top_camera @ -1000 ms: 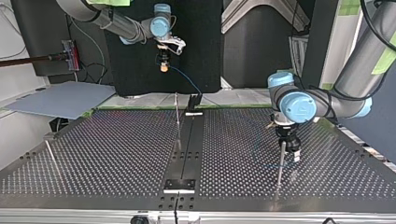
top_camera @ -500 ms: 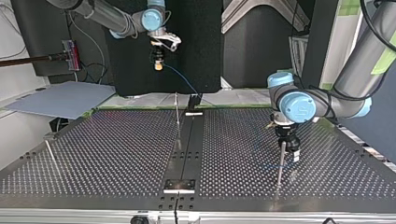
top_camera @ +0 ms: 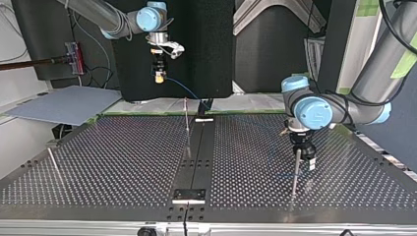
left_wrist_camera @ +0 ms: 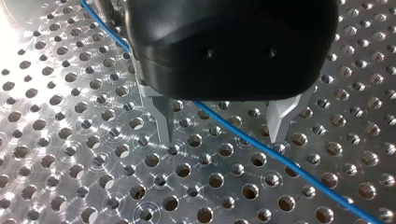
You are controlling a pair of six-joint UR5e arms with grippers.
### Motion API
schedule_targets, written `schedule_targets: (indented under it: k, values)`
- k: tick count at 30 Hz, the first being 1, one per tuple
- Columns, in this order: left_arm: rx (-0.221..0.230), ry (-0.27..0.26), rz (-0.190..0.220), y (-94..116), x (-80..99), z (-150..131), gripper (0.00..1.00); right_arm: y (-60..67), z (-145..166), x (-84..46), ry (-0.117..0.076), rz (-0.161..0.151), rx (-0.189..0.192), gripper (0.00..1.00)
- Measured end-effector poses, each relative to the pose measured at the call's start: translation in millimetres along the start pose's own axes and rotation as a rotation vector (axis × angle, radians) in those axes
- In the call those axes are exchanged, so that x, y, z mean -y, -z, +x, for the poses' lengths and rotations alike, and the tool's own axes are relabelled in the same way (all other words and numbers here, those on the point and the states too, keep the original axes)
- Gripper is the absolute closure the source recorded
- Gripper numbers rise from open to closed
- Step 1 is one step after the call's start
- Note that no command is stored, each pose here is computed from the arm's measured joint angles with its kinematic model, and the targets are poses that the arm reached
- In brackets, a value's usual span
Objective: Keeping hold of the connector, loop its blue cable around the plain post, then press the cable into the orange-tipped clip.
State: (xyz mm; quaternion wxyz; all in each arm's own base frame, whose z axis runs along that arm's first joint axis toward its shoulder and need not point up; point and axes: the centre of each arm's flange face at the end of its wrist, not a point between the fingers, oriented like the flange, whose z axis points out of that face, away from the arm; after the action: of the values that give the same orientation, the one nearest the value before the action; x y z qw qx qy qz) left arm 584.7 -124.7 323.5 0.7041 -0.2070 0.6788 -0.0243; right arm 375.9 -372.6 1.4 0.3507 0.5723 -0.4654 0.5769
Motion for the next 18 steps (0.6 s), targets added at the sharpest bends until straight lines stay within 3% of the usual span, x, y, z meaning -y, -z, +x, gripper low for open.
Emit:
schedule_targets:
  k: [5, 8, 18]
  values:
    - [-0.002, -0.001, -0.001, 0, -0.2, 0, 0.02, -10.9, 30, 0.1, -0.027, 0.010, -0.073, 1.00]
    - [-0.003, -0.001, -0.001, 0, -0.1, 0, 0.02, -14.3, 38, -0.8, -0.031, 0.010, -0.098, 1.00]
    - [-0.004, -0.001, -0.002, 1, -0.1, 0, 0.02, -13.2, 7, -8.6, -0.008, 0.000, -0.079, 1.00]
